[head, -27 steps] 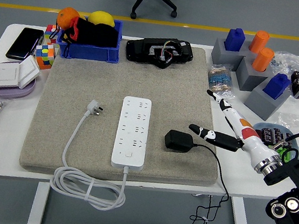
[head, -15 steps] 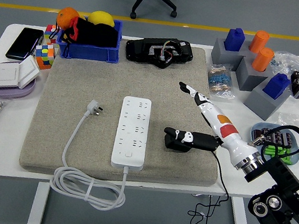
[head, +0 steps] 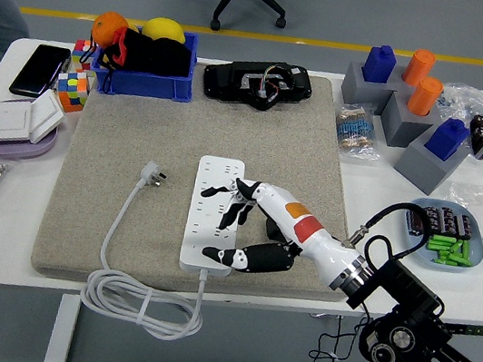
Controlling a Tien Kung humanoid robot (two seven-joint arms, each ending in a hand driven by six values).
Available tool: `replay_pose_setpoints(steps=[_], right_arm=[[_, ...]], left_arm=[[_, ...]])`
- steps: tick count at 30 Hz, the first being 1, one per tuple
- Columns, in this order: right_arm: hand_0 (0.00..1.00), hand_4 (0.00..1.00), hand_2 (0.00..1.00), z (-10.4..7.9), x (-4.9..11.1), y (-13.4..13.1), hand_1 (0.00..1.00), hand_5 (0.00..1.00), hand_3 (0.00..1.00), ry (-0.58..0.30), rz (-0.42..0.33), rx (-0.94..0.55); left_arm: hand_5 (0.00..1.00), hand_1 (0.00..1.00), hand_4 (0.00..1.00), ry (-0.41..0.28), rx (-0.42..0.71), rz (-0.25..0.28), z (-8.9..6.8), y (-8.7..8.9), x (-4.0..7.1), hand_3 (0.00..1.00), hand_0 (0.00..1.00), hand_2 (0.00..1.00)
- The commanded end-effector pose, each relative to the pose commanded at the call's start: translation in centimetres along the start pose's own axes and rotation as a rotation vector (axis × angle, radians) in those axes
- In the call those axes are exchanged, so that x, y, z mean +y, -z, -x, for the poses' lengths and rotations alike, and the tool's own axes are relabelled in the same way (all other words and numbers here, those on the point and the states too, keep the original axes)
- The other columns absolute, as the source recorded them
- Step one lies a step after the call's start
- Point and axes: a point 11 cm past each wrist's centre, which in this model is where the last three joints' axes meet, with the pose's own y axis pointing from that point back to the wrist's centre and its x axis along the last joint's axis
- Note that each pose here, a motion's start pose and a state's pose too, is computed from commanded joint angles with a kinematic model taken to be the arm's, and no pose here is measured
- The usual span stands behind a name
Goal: Press the white button,pick up the black plug,place it near the board,insert it into the board
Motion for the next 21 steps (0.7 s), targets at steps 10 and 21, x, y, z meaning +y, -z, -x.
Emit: replay_pose_setpoints(steps=[10,21], right_arm=[[0.002,0.548,0.106,2.3,-0.4,-2.2,0.002,0.102,0.661,0.141,0.241,0.091],[0.002,0.383,0.112,2.4,-1.0,-1.6,0.002,0.030,0.674,0.164,0.287,0.236]], left_arm=[[0.271,0.495,0.563,0.000,-0.002,-0.003,0.0,0.1,0.0,0.586,0.472,0.500],[0.276,0.496,0.565,-0.002,-0.007,-0.004,-0.1,0.1,0.0,0.586,0.472,0.500]])
